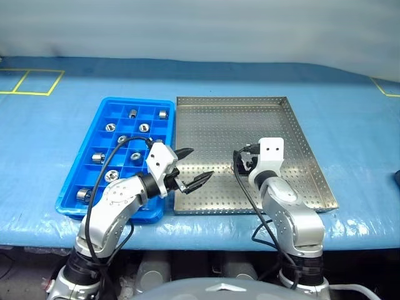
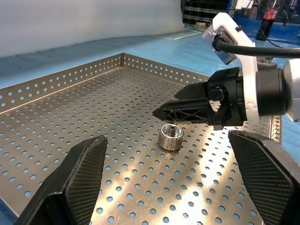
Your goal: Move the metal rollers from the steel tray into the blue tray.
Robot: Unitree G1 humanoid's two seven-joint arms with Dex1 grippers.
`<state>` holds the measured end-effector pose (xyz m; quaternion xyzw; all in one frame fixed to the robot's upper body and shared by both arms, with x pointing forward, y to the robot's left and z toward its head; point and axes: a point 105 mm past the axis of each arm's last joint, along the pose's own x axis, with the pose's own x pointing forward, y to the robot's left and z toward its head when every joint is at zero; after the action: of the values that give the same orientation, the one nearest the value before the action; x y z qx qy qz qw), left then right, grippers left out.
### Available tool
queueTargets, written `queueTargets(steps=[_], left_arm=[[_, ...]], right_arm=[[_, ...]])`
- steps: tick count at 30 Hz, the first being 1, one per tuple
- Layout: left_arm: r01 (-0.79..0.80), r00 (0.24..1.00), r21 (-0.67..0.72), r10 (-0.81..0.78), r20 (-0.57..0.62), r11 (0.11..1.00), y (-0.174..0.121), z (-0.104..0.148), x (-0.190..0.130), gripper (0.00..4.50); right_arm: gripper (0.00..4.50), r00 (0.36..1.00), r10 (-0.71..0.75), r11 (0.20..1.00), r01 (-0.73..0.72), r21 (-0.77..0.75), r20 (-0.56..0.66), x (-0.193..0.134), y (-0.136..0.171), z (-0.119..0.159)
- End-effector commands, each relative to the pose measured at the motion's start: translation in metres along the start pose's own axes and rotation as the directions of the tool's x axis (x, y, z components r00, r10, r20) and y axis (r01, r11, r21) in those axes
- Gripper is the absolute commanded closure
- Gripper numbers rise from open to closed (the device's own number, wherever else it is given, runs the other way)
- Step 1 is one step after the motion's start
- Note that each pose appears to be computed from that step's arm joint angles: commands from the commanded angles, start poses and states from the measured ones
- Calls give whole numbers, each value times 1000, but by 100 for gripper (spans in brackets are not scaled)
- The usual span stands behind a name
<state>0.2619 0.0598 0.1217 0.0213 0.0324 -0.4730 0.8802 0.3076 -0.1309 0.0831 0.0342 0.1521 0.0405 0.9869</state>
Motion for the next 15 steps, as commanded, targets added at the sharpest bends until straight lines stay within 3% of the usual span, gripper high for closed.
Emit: queueTargets(steps=[1,11,15], left_arm=[[21,999,11,-22,48,1000,-5,11,4,0],[-3,999,5,3,52,1000,-4,11,3,0],[-18,999,2,18,51,1000,-4,10,0,0]], right_arm=[[62,999,16,1000,-16,7,50,2,6,10],[62,1000,10,1000,-11,-19,-27,9,2,-17],[158,999,40,998,-41,-39,-30,7,8,-16]])
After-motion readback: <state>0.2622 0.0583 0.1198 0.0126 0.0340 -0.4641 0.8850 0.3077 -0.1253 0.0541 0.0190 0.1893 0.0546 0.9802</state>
